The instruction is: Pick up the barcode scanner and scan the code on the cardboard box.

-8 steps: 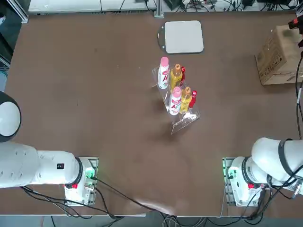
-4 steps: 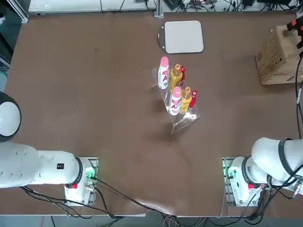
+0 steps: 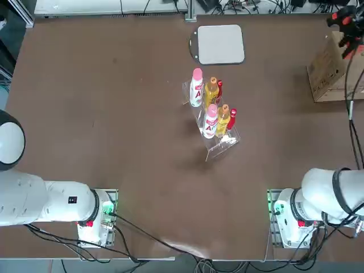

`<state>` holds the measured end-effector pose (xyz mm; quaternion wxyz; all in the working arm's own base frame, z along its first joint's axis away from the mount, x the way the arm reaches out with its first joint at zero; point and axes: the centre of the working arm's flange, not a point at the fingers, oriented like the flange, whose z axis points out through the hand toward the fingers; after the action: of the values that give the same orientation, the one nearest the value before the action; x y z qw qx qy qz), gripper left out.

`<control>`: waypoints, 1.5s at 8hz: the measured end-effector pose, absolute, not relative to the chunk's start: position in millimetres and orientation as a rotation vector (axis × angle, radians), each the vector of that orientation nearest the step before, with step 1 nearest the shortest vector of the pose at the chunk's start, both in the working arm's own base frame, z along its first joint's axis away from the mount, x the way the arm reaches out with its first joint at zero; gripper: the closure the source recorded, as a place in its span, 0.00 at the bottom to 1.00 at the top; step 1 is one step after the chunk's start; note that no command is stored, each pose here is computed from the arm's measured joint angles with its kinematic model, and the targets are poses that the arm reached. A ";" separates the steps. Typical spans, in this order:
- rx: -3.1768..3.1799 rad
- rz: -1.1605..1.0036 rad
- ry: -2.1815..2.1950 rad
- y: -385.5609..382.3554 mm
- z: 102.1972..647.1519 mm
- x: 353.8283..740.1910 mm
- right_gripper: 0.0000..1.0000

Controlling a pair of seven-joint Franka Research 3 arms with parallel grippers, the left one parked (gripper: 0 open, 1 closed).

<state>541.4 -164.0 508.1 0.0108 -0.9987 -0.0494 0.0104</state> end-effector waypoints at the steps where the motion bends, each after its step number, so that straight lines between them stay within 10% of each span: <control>1: -3.118 0.038 -0.130 -117.3 504.6 554.3 0.58; 12: -3.115 0.049 -0.061 -27.3 244.5 529.6 0.58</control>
<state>529.6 -27.3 244.5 0.0127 -0.9996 -0.0195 0.0158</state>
